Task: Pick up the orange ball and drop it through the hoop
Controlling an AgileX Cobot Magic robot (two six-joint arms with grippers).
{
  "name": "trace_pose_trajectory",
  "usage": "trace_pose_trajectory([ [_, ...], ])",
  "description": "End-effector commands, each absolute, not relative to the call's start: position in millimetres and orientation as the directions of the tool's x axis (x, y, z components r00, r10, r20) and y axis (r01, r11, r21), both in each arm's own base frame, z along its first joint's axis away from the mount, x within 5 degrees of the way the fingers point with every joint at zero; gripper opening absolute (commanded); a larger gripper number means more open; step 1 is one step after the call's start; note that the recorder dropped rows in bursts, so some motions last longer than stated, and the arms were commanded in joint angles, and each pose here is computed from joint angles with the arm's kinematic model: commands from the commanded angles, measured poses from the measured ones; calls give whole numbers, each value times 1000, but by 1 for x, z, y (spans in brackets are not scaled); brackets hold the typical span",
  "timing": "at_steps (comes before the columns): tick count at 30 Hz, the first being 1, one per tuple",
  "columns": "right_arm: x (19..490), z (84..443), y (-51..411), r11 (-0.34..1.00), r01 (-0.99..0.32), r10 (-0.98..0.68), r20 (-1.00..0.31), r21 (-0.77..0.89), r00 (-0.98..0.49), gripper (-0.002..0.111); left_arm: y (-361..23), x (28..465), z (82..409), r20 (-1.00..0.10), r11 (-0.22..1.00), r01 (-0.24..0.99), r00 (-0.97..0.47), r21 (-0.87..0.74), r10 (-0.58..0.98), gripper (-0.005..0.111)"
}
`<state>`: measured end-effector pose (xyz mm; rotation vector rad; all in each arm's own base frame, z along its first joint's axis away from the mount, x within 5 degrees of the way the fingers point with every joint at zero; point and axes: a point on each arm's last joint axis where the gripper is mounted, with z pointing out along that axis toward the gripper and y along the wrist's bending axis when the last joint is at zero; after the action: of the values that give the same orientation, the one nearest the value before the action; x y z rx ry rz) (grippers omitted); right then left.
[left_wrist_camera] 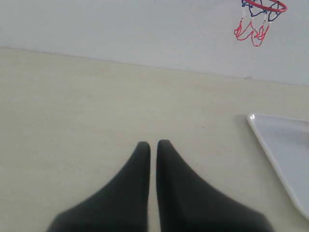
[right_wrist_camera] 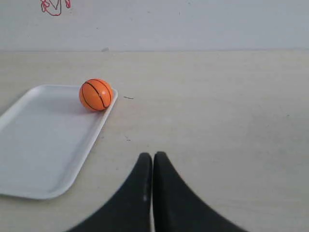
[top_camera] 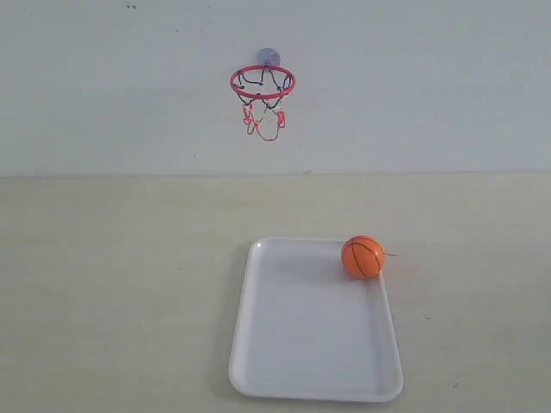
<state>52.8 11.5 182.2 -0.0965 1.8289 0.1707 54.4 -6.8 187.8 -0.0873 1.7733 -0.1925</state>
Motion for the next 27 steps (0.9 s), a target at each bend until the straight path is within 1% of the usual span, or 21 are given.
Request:
trace_pose_trajectory([
  [1,53,183,11,986,-158,11,-970,51,-244,0,-7,54,187,-965,985,49,-214,-166,-152,4],
  [22,53,184,11,986,-158,11,-970,51,-242,0,-7,54,187,-965,985,49,-214,-166,-152,4],
  [25,54,187,11,987,-155,8,-979,41,-203,0,-7,54,187,-965,985,49,-214,-166,-152,4],
  [27,55,194,10,989,-145,12,-992,30,-126,0,-7,54,187,-965,985,49,-214,-166,-152,4],
])
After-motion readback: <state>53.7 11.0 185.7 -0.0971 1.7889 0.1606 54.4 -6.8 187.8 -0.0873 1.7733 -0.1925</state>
